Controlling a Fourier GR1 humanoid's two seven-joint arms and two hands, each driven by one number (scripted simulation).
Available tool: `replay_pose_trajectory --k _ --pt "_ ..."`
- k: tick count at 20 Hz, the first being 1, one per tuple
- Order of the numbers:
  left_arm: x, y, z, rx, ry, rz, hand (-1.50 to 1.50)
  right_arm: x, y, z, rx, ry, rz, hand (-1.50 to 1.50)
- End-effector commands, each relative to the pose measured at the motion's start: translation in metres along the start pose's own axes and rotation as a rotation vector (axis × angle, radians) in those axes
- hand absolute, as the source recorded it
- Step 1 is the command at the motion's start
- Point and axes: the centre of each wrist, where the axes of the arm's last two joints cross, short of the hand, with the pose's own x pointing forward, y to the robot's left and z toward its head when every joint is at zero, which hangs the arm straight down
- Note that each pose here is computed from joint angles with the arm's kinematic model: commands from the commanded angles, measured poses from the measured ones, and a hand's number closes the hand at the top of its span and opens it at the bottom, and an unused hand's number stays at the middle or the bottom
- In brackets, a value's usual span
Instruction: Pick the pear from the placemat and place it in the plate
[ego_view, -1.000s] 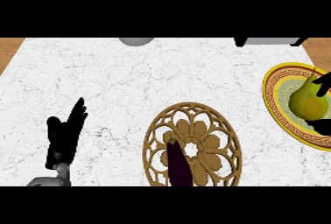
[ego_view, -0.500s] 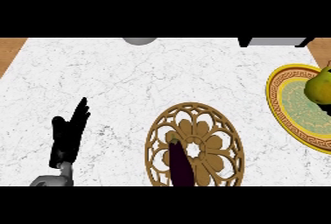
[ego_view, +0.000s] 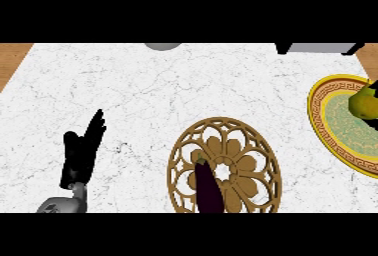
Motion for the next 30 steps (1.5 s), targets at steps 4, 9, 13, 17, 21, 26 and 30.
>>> replay_pose_trajectory --k 4,9,13,17,21,26,30 --pt "-0.001 0.006 0.006 -0.014 0.004 -0.009 0.00 -0.036 0.015 0.001 0.270 0.083 0.032 1.50" --pt "0.008 0.002 0.003 0.009 -0.011 -0.009 0.00 -0.042 0.007 -0.003 0.360 -0.026 -0.030 -1.50" --pt "0.003 -0.003 0.005 -0.008 0.003 0.009 0.00 -0.046 0.000 -0.004 0.235 -0.180 -0.243 -1.50" --pt "-0.006 -0.001 0.009 0.000 0.032 -0.003 0.00 -0.049 0.003 -0.005 0.079 -0.241 -0.594 -1.50" --pt "-0.002 -0.001 0.009 -0.004 0.021 0.013 0.00 -0.077 -0.010 0.016 0.044 -0.205 -0.784 -1.50" --pt "-0.011 -0.006 0.002 -0.001 0.000 0.013 0.00 -0.100 -0.016 0.040 0.103 -0.202 -0.851 -1.50" --pt "0.001 -0.002 0.007 0.013 0.001 -0.008 0.00 -0.102 -0.022 0.040 0.077 -0.214 -0.881 -1.50"
